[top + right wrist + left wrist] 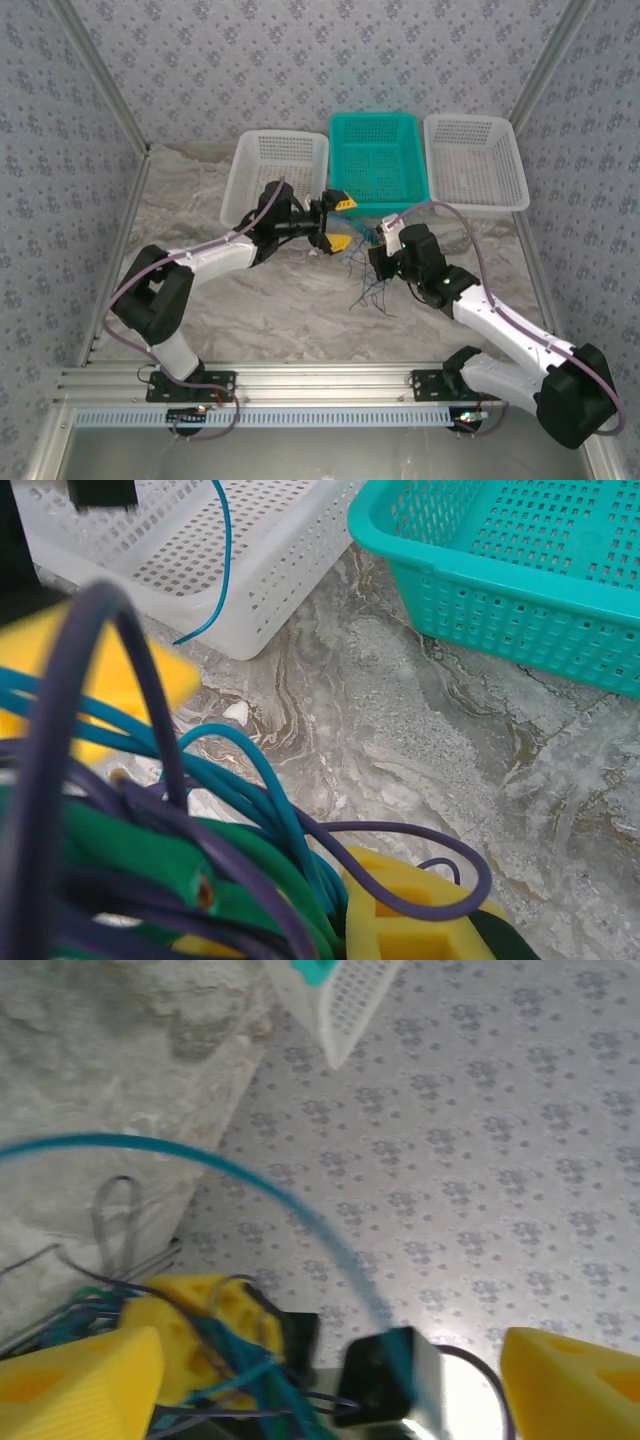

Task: Untangle the cables

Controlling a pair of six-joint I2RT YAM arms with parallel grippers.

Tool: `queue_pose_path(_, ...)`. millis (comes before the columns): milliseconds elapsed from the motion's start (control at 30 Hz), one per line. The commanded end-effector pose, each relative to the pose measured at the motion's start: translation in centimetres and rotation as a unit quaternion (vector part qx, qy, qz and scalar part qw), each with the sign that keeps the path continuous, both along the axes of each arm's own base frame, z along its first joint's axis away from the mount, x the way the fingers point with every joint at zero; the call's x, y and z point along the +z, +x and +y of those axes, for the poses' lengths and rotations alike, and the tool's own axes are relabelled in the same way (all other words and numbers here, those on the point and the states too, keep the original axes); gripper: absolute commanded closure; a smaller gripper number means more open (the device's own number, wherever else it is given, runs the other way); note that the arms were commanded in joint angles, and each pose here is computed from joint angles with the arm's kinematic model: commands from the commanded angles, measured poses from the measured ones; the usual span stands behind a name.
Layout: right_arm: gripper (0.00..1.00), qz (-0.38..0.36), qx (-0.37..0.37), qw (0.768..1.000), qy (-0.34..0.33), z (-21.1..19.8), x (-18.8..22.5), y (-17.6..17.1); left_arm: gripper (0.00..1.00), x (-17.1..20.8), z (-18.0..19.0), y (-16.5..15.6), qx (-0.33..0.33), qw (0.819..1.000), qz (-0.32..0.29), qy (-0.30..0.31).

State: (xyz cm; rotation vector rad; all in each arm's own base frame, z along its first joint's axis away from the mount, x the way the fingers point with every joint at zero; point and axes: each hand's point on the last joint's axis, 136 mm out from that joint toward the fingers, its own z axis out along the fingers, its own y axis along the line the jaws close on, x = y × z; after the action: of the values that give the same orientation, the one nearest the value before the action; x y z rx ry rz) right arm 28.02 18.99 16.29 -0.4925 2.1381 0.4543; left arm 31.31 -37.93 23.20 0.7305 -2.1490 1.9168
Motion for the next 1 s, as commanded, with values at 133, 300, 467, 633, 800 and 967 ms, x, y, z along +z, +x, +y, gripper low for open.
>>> queue_pose_path(133, 0.9, 0.016, 0.003, 1.0, -0.009, 0.7, -1.5, 0.5, 0.78, 6.4, -1.0, 1.2, -0.007, 0.994, -0.084, -0.075)
queue_pose_path(300, 0.88, 0.041, -0.054, 0.998, -0.013, -0.6, -3.2, 0.8, 1.0, 7.0, 0.4, 1.7, 0.005, 0.987, -0.153, -0.042)
queue_pose_path(467, 0.85, 0.09, -0.178, 0.98, 0.002, -4.1, -6.6, 0.1, 1.0, 10.0, 3.4, 2.1, 0.021, 0.96, -0.274, 0.046)
queue_pose_path(633, 0.74, 0.165, -0.318, 0.933, 0.015, -8.7, -12.0, -2.5, 1.0, 14.8, 4.9, 1.1, 0.016, 0.916, -0.392, 0.085)
queue_pose_path(800, 0.74, 0.229, -0.362, 0.903, -0.02, -10.7, -15.5, -4.6, 1.0, 16.6, 5.9, 0.5, 0.018, 0.885, -0.45, 0.117)
queue_pose_path(967, 0.65, 0.231, -0.343, 0.91, -0.02, -9.7, -14.1, -3.7, 1.0, 16.8, 6.1, 0.2, 0.021, 0.877, -0.464, 0.123)
